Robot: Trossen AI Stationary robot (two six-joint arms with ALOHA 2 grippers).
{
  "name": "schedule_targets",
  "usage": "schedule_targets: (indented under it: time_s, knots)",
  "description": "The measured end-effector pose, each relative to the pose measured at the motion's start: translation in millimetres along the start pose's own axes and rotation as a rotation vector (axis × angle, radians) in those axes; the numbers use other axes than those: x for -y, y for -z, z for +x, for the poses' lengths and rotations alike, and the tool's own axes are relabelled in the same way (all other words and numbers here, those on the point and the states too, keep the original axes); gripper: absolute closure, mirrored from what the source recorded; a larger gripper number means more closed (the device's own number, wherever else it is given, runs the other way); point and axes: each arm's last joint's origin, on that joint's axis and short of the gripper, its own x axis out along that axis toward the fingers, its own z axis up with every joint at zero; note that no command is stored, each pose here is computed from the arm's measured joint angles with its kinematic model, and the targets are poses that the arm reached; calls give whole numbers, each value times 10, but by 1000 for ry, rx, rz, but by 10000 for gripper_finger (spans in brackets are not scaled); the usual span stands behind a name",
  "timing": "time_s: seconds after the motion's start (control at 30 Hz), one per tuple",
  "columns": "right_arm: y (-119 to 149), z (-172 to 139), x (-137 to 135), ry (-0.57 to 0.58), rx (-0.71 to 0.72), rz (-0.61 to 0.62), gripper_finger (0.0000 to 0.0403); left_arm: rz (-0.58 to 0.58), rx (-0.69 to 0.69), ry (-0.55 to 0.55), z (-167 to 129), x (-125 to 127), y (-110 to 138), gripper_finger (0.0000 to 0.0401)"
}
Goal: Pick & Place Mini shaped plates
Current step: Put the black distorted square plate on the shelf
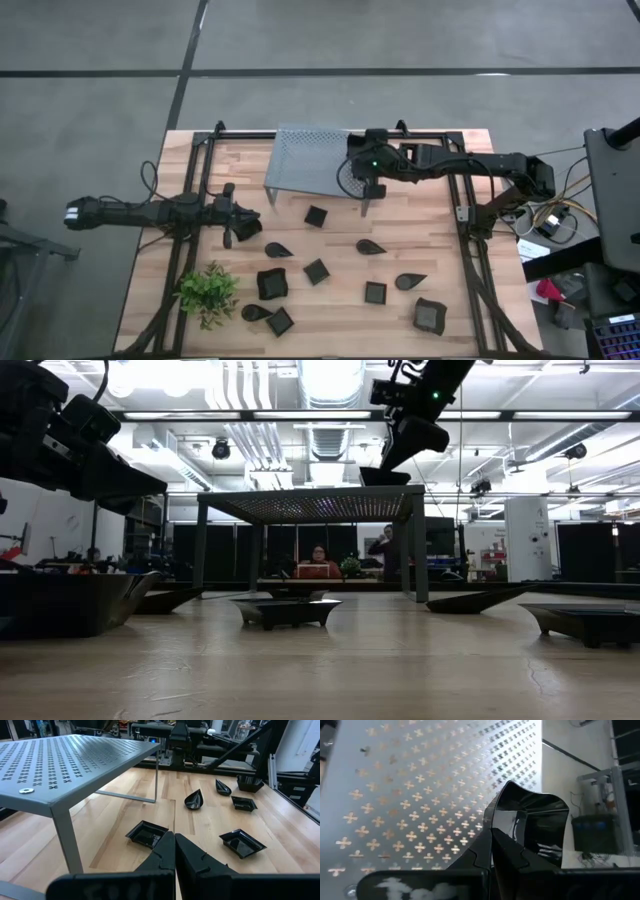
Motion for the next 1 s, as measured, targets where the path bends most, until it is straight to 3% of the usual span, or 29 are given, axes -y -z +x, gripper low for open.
schedule_targets:
  time_s: [0.47, 0.83, 1.0]
  knots:
    - [66, 25, -60, -68, -31, -107, 394, 0, 0, 0, 0, 0, -1, 401]
    - [62, 27, -51, -44, -34, -101, 393, 0, 0, 0, 0, 0, 0, 401]
    - [42, 28, -41, -31, -17, -90, 364, 0, 0, 0, 0, 0, -1, 401]
